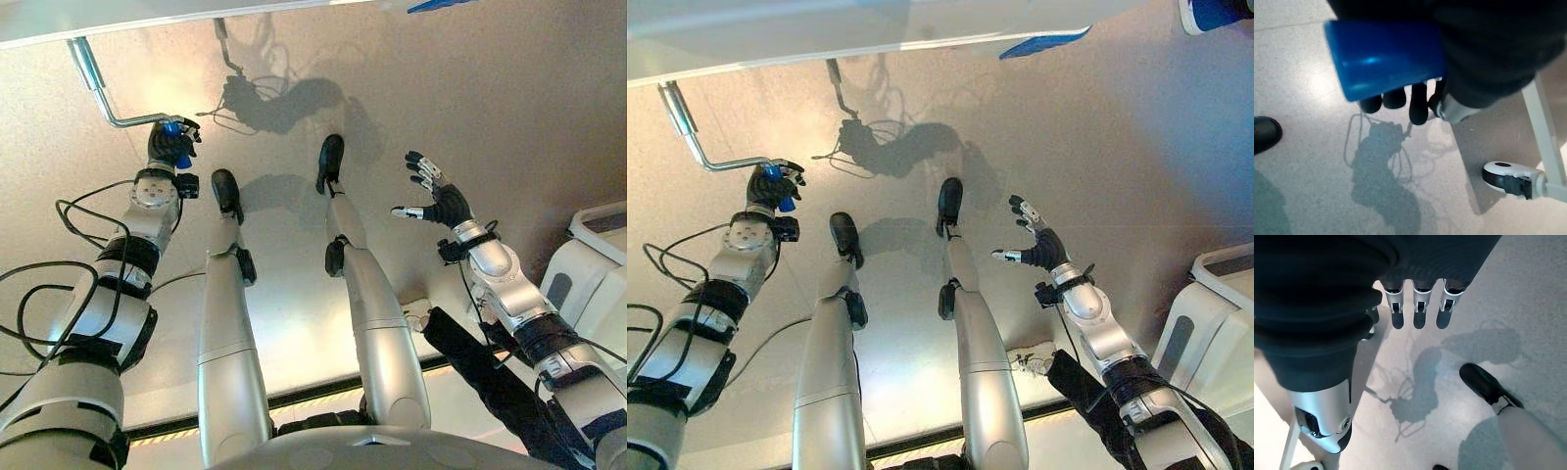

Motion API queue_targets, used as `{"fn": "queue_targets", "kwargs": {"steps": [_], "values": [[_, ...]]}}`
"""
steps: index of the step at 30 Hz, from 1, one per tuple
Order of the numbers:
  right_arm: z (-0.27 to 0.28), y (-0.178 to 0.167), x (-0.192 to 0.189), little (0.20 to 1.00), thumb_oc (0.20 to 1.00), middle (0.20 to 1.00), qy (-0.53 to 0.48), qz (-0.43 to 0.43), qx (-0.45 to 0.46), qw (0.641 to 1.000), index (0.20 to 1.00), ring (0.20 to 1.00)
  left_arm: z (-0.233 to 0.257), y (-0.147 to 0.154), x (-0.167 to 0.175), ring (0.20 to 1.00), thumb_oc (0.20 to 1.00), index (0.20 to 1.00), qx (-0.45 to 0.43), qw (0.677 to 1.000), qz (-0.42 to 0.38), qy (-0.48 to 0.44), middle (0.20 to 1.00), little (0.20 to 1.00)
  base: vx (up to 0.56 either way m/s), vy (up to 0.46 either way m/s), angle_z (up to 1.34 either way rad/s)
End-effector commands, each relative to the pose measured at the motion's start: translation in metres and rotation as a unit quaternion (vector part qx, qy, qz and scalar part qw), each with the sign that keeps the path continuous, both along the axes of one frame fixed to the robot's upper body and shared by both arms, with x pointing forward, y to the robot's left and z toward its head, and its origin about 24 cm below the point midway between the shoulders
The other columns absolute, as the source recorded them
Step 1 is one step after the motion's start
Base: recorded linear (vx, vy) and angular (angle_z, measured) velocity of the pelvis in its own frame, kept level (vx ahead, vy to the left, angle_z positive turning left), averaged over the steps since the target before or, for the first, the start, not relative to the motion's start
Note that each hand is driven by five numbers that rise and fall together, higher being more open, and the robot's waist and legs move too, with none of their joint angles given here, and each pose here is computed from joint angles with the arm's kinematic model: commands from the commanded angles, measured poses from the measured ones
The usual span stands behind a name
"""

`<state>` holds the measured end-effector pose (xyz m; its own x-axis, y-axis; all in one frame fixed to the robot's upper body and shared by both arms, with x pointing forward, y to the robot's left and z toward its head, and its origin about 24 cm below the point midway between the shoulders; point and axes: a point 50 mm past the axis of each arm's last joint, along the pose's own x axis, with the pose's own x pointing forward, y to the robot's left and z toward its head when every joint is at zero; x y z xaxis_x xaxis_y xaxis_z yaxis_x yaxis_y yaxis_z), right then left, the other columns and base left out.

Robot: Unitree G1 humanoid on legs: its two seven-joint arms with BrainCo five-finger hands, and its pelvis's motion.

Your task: Raise the hospital bed

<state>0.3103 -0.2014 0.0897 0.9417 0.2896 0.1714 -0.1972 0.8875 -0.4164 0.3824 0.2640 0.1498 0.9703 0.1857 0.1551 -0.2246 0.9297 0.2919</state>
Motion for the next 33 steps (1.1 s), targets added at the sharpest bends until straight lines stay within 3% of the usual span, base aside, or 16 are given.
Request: {"fn": "queue_targets", "kwargs": {"steps": [1, 8, 18, 25, 33], "values": [[0.003, -0.013, -0.011, 1.0, 1.0, 1.0, -0.007, 0.003, -0.033, 0.999, 1.0, 1.0, 0.047, -0.035, 0.002, 0.2, 0.2, 0.2, 0.036, 0.99, -0.093, -0.103, 0.2, 0.2, 0.0, 0.0, 0.0], [0.001, -0.023, -0.015, 1.0, 1.0, 1.0, 0.001, -0.008, -0.045, 0.999, 1.0, 1.0, 0.062, -0.049, -0.02, 0.2, 0.2, 0.2, 0.046, 0.971, -0.183, -0.146, 0.2, 0.2, 0.0, 0.0, 0.0], [-0.008, -0.036, -0.026, 1.0, 1.0, 1.0, 0.021, -0.024, -0.054, 0.998, 1.0, 1.0, 0.066, -0.036, -0.074, 0.2, 0.2, 0.2, 0.034, 0.951, -0.255, -0.174, 0.2, 0.2, 0.0, -0.002, -0.01], [-0.013, -0.044, -0.033, 1.0, 1.0, 1.0, 0.031, -0.032, -0.062, 0.997, 1.0, 1.0, 0.055, -0.022, -0.11, 0.2, 0.2, 0.2, 0.017, 0.948, -0.274, -0.16, 0.2, 0.2, 0.0, 0.0, 0.0], [-0.016, -0.05, -0.043, 1.0, 1.0, 1.0, 0.037, -0.03, -0.063, 0.997, 1.0, 1.0, 0.035, 0.002, -0.136, 0.2, 0.2, 0.2, -0.001, 0.962, -0.239, -0.129, 0.2, 0.2, 0.0, 0.0, 0.0]]}}
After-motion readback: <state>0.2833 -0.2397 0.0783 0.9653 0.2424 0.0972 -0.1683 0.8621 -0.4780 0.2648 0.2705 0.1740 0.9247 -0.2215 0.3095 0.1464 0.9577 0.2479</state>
